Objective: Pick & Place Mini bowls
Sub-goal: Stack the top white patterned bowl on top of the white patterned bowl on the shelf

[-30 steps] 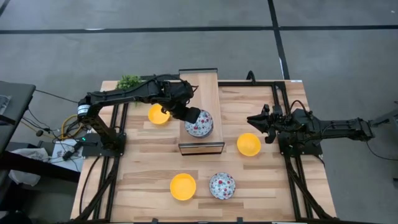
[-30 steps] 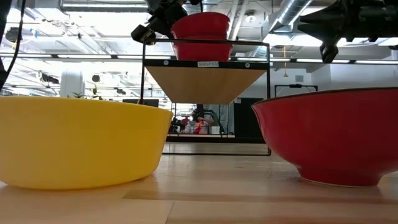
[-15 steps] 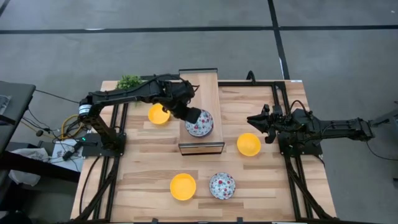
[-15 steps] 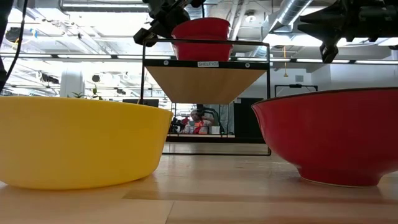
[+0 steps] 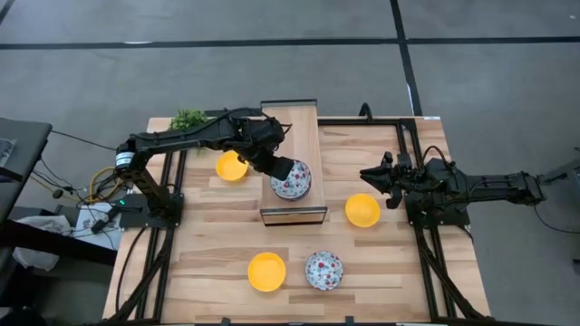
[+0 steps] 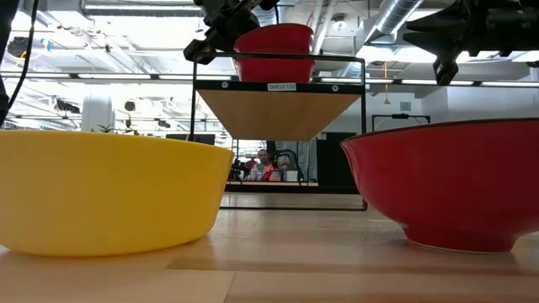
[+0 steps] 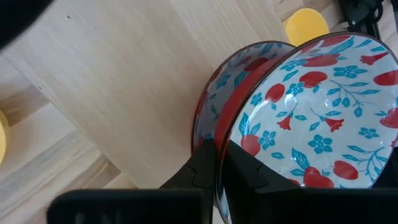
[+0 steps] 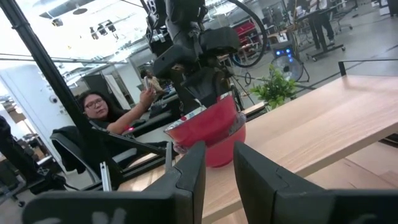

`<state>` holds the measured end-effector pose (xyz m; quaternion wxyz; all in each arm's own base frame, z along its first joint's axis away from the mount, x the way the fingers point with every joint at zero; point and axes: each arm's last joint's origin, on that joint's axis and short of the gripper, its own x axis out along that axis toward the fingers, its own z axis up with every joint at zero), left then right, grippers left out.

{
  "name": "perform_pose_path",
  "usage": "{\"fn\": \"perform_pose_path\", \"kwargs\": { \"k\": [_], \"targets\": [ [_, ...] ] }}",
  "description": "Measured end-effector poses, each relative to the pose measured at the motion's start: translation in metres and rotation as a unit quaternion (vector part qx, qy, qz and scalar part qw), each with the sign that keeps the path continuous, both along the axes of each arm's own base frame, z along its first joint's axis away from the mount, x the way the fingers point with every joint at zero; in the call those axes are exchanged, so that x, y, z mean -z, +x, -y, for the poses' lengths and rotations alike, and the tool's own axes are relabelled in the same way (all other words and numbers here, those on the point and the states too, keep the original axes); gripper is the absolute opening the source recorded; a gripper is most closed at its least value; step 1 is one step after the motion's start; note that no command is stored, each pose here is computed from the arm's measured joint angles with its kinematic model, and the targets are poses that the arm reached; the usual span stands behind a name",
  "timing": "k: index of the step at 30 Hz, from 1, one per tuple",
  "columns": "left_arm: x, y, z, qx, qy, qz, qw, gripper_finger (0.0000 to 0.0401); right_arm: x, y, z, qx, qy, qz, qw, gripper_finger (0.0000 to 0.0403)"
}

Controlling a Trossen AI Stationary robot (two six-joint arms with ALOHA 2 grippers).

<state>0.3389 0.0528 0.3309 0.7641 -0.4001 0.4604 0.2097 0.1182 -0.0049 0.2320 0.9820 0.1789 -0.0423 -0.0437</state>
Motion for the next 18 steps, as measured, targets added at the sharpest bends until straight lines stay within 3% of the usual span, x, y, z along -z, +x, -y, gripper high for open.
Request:
{"fn": "perform_pose_path", "kwargs": {
  "k": [18],
  "targets": [
    [0.0046,0.0033,-0.0005,0.001,-0.001,-0.007,1.000,0.0023,0.0000,0.0000,0.0001,0.000,0.000,0.000,1.000,0.0072]
  ]
}}
